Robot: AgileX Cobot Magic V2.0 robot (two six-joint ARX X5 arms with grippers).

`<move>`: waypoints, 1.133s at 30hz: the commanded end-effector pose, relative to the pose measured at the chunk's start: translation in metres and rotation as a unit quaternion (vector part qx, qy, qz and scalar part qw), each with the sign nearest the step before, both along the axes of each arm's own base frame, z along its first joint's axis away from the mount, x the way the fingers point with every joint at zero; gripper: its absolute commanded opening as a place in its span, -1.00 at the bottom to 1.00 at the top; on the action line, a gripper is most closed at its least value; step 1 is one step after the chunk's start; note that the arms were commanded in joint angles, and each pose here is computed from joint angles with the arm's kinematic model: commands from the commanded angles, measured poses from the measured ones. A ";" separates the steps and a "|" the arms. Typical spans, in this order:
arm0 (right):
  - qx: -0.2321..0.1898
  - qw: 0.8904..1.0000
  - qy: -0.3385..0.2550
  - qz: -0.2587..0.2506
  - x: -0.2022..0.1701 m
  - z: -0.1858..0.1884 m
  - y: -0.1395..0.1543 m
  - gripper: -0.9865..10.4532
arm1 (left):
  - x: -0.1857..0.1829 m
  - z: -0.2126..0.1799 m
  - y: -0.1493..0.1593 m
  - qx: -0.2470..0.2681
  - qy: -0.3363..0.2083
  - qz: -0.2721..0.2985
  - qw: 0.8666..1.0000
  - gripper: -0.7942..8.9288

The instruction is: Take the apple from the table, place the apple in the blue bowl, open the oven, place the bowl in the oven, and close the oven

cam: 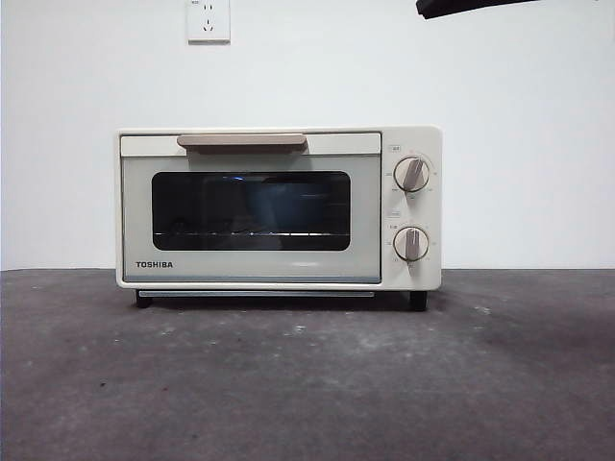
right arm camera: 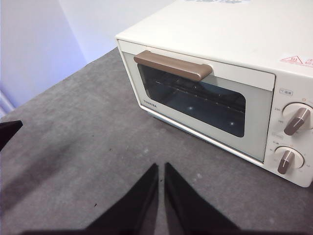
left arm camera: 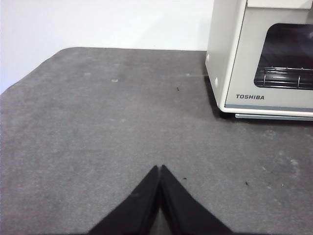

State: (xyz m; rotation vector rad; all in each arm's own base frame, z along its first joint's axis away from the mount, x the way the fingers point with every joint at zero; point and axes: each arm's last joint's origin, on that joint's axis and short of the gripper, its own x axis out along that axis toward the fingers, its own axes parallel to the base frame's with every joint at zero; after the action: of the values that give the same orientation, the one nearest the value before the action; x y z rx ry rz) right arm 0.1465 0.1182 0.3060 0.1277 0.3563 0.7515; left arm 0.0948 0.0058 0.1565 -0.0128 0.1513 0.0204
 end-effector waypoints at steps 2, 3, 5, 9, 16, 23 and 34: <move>0.002 1.000 -0.007 0.003 0.001 0.003 0.002 -0.82 | 0.001 -0.008 0.000 -0.022 0.012 0.004 1.000 -0.82; 0.002 1.000 -0.007 0.003 0.001 0.003 0.002 -0.82 | 0.001 -0.008 0.000 -0.024 0.012 0.004 1.000 -0.82; 0.002 1.000 -0.007 0.003 0.001 0.003 0.002 -0.82 | 0.001 -0.008 0.000 -0.024 0.012 0.004 1.000 -0.82; 0.002 1.000 -0.007 0.003 0.001 0.003 0.002 -0.82 | 0.001 -0.008 0.000 -0.024 0.012 0.004 1.000 -0.82; 0.002 1.000 -0.007 0.003 0.001 0.003 0.002 -0.82 | 0.001 -0.008 0.000 -0.024 0.012 0.004 1.000 -0.82; 0.001 1.000 -0.008 0.003 0.001 0.003 0.002 -0.82 | 0.001 -0.008 0.000 -0.024 0.012 0.004 1.000 -0.82; -0.006 0.993 -0.087 -0.081 -0.008 0.022 -0.035 -0.82 | 0.001 -0.008 0.000 -0.024 0.012 0.004 1.000 -0.82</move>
State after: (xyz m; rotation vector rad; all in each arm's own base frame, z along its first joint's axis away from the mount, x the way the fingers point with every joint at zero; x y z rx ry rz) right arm 0.1381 0.0852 0.3239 0.1114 0.2116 0.6054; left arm 0.0948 0.0058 0.1565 -0.0539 0.1508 0.0239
